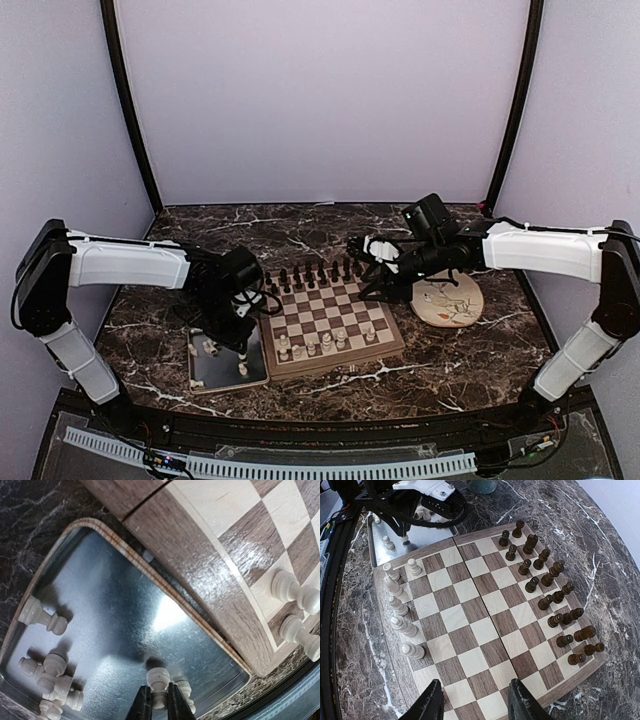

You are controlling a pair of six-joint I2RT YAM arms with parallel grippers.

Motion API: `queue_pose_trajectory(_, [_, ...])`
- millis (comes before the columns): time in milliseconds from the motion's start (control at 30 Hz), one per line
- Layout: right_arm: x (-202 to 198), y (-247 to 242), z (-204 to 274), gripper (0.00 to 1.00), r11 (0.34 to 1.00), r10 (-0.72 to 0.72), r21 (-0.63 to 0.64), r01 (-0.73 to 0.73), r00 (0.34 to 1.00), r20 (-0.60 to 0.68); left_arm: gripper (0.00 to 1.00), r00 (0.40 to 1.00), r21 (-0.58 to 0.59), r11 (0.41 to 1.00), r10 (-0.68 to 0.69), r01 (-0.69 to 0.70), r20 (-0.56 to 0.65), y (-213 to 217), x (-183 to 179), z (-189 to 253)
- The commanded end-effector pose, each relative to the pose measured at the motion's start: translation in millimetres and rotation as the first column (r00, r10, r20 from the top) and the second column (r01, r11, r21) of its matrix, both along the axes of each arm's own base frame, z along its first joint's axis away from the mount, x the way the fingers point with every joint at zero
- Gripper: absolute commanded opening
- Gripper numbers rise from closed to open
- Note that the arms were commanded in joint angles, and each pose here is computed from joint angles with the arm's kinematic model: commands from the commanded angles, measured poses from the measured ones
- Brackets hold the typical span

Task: Set up the chess pieces on the board
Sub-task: Pick up the pawn from the storage box, then place the pawn on b2.

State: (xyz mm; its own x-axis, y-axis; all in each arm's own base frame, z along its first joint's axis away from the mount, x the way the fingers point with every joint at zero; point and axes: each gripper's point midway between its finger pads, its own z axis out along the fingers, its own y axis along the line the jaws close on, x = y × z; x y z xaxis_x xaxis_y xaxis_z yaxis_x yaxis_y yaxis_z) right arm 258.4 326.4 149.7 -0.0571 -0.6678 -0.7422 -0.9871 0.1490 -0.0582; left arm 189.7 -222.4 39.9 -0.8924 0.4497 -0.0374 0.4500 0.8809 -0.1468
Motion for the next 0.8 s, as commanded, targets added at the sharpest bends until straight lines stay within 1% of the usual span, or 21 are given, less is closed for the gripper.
queue_pose_trajectory(0, [1, -1, 13, 0.44, 1.0, -0.001, 0.026, 0.0, 0.999, 0.034, 0.08, 0.998, 0.008, 0.999, -0.041, 0.04, 0.037, -1, 6, 24])
queue_pose_trajectory(67, [2, -2, 17, 0.44, 0.999, -0.008, 0.033, 0.007, 1.0, 0.03, 0.08, 0.996, -0.011, 0.998, -0.059, 0.059, 0.064, -7, 12, 37])
queue_pose_trajectory(233, [11, -15, 35, 0.44, 0.996, -0.042, 0.077, 0.041, 0.999, 0.017, 0.08, 0.983, -0.116, 0.983, -0.126, 0.142, 0.13, -35, 28, 69])
queue_pose_trajectory(333, [19, -31, 52, 0.44, 0.991, -0.084, 0.109, 0.083, 0.996, 0.005, 0.07, 0.971, -0.182, 0.966, -0.152, 0.185, 0.185, -57, 40, 83])
queue_pose_trajectory(433, [21, -49, 64, 0.45, 0.985, -0.126, 0.118, 0.125, 0.992, 0.002, 0.07, 0.962, -0.224, 0.947, -0.186, 0.23, 0.2, -78, 49, 91])
queue_pose_trajectory(533, [22, -68, 64, 0.45, 0.977, -0.181, 0.123, 0.176, 0.983, 0.029, 0.08, 0.947, -0.221, 0.929, -0.255, 0.297, 0.197, -95, 51, 89])
queue_pose_trajectory(700, [38, -93, 61, 0.45, 0.953, -0.267, 0.161, 0.256, 0.962, 0.053, 0.08, 0.91, -0.133, 0.906, -0.379, 0.402, 0.168, -110, 47, 75])
queue_pose_trajectory(767, [45, -100, 60, 0.45, 0.946, -0.299, 0.155, 0.286, 0.951, 0.075, 0.08, 0.899, -0.1, 0.899, -0.408, 0.426, 0.156, -112, 47, 70])
